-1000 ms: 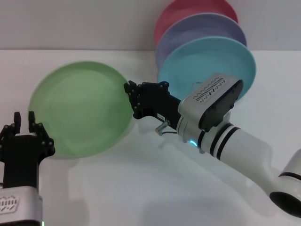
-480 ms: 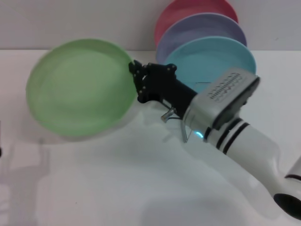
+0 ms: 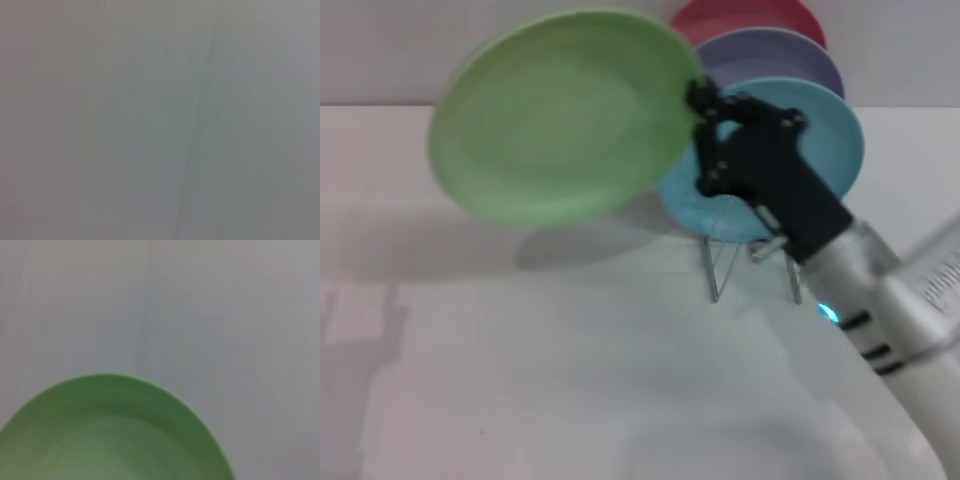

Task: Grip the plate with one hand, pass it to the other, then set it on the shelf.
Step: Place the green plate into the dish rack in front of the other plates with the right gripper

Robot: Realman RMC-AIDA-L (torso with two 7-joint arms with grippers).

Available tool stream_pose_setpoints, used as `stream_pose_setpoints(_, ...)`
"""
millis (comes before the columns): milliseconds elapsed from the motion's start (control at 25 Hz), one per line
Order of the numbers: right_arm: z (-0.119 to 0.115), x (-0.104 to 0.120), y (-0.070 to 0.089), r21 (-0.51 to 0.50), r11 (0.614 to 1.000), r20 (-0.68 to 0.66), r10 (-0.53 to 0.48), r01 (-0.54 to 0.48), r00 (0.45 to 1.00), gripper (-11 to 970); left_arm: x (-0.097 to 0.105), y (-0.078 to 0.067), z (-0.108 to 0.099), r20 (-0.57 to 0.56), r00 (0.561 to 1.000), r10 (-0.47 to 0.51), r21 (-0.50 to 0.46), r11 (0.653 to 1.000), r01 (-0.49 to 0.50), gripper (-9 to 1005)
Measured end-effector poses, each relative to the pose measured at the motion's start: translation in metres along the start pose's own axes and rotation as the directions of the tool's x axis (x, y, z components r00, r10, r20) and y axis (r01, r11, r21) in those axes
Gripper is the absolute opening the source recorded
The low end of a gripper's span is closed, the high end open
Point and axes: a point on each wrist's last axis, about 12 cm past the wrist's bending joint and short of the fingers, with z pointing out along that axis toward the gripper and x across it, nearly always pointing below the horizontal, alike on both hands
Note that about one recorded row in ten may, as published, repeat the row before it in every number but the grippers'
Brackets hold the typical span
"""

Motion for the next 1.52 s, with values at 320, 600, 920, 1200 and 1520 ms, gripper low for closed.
stream_pose_setpoints(320, -0.053, -0.013, -0.007, 0.152, 0.981, 0.101, -0.140, 0.124, 0.985, 17, 0.012, 0.005, 0.017, -0.076, 0.997, -0.009, 0.042, 0.999, 0.013, 677)
stream_pose_setpoints(600, -0.082, -0.013, -0.011, 0.221, 0.942, 0.062, -0.273, 0.254, 0.960, 16, 0.014, 0.013, 0.024, -0.098, 0.994, -0.057, 0.051, 0.997, 0.063, 677)
stream_pose_setpoints(920, -0.094, -0.009, -0.016, 0.231, 0.906, -0.001, -0.364, 0.355, 0.931, 14, 0.014, 0.015, 0.025, -0.098, 0.994, -0.038, 0.064, 0.997, 0.045, 677)
stream_pose_setpoints(1200, -0.100, -0.006, -0.023, 0.243, 0.888, -0.041, -0.393, 0.391, 0.919, 15, 0.014, 0.016, 0.025, -0.101, 0.994, -0.032, 0.069, 0.997, 0.039, 677)
stream_pose_setpoints(1520, -0.111, -0.002, -0.030, 0.252, 0.871, -0.099, -0.410, 0.421, 0.907, 14, 0.013, 0.015, 0.024, -0.096, 0.995, -0.038, 0.068, 0.997, 0.044, 677)
